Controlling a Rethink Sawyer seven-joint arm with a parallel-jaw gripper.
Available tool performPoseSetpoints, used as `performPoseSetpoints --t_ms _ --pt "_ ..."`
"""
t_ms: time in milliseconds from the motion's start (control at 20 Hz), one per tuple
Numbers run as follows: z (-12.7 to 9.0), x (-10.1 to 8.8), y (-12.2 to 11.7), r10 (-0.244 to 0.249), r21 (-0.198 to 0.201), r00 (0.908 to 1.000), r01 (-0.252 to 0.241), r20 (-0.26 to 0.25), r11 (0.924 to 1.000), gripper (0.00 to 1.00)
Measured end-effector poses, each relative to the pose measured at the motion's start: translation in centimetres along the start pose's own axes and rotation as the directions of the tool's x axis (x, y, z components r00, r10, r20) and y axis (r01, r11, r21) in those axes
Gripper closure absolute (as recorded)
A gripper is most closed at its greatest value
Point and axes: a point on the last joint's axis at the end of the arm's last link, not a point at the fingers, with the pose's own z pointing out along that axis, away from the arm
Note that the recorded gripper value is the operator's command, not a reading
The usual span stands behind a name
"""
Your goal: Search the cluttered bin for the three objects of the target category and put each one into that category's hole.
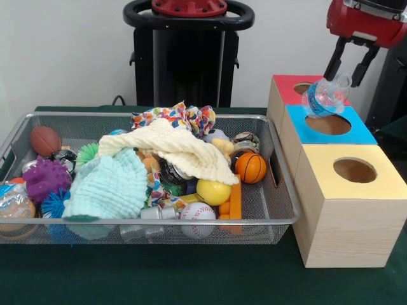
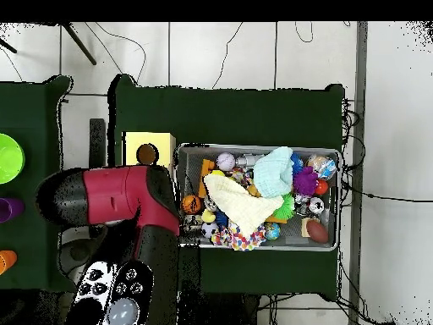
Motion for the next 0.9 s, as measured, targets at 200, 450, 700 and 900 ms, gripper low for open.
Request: performPoseSetpoints --t_ms 200,450,700,900 --pt "-0.01 0.07 0.24 -0.001 -0.003 1.0 0.001 -0.001 1.0 1.0" --pt "-0.06 0.08 0.46 0.004 -0.009 1.0 -0.004 -0.003 1.0 1.0" --pt "-0.05 0.09 0.65 0.009 -0.015 0.9999 -0.009 -0.007 0.9999 1.0" --pt "0.34 0.19 0.89 0.01 -0.016 0.9998 -0.011 -0.015 0.9998 1.0"
